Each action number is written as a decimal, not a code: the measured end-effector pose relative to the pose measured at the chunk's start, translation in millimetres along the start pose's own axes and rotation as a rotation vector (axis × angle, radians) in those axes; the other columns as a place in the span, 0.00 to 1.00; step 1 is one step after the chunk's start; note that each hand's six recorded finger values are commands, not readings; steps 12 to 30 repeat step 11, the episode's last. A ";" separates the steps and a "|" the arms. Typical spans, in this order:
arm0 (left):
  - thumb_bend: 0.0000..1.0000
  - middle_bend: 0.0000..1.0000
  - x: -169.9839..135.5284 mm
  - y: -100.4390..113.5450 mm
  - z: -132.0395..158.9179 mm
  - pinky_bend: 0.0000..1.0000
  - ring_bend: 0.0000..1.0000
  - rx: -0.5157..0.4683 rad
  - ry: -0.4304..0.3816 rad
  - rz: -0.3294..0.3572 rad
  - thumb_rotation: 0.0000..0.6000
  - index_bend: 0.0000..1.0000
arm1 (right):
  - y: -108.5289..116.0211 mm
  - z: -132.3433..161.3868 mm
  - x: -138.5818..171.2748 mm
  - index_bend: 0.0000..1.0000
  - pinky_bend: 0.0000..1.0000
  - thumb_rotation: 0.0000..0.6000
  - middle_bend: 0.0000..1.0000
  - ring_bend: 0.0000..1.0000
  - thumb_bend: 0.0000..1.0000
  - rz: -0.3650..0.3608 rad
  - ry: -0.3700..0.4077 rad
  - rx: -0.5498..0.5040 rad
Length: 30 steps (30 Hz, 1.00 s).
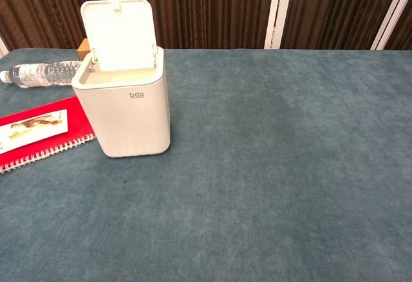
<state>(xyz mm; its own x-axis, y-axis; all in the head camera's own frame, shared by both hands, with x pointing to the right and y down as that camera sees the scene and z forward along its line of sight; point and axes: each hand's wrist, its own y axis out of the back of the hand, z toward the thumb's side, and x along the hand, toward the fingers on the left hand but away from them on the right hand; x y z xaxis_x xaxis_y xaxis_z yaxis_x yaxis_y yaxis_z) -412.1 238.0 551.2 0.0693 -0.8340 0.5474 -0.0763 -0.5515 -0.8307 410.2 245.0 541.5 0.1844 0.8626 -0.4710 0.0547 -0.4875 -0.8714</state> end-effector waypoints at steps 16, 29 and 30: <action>0.46 0.00 -24.5 -12.9 -35.7 0.01 0.00 -0.013 0.048 0.088 1.00 0.00 | -4.3 5.1 3.3 0.00 0.00 1.00 0.00 0.00 0.24 0.001 -0.001 0.036; 0.46 0.00 -24.5 -12.9 -35.7 0.01 0.00 -0.013 0.048 0.088 1.00 0.00 | -4.3 5.1 3.3 0.00 0.00 1.00 0.00 0.00 0.24 0.001 -0.001 0.036; 0.46 0.00 -24.5 -12.9 -35.7 0.01 0.00 -0.013 0.048 0.088 1.00 0.00 | -4.3 5.1 3.3 0.00 0.00 1.00 0.00 0.00 0.24 0.001 -0.001 0.036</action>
